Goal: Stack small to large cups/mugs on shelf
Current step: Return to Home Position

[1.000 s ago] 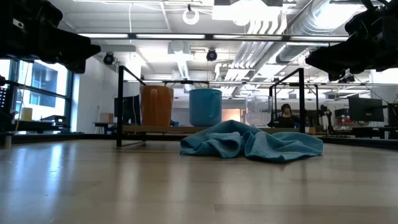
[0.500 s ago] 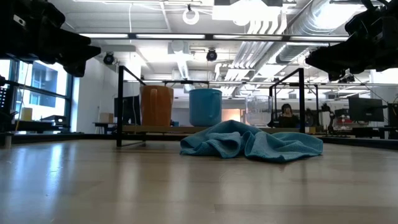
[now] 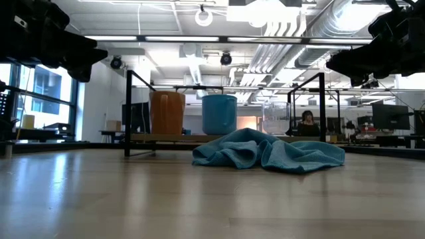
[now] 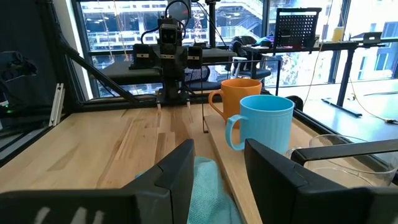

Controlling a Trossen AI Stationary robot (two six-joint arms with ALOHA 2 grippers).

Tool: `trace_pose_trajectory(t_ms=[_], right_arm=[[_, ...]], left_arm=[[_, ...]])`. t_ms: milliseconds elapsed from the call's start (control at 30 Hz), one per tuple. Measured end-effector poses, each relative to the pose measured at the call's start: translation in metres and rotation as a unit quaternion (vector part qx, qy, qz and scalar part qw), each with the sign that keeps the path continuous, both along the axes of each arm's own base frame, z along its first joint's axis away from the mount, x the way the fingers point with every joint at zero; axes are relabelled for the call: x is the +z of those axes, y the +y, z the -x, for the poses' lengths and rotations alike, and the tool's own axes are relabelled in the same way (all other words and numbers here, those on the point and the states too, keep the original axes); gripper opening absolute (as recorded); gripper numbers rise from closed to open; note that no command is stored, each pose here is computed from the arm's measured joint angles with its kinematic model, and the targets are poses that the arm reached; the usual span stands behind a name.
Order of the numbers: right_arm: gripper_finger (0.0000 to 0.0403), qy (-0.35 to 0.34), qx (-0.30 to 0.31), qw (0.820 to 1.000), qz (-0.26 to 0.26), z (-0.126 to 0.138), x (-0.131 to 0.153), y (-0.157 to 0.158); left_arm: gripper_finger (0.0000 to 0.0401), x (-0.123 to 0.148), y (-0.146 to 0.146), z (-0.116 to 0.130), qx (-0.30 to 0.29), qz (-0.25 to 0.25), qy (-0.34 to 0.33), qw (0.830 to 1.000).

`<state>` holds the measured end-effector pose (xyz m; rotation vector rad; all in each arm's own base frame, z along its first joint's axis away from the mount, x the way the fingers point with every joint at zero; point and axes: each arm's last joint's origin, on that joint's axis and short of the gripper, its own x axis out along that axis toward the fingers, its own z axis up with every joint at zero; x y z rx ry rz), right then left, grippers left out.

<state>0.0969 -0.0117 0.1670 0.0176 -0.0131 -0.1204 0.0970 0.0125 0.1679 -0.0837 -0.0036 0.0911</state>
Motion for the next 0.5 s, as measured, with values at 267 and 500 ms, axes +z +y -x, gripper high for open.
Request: trace_pose_trajectory(t_ms=[267,500], right_arm=[[0.0135,0.000,0.000,1.000,-0.001,0.0000,0.0000,0.0000],[0.0135,0.000,0.000,1.000,-0.002,0.0000,0.0000,0.0000]], left_arm=[[0.0154,0.0000,0.0000,0.0000,0.000,0.000,0.000,1.000],[0.0154,0.0000,0.0000,0.0000,0.000,0.000,0.000,1.000]])
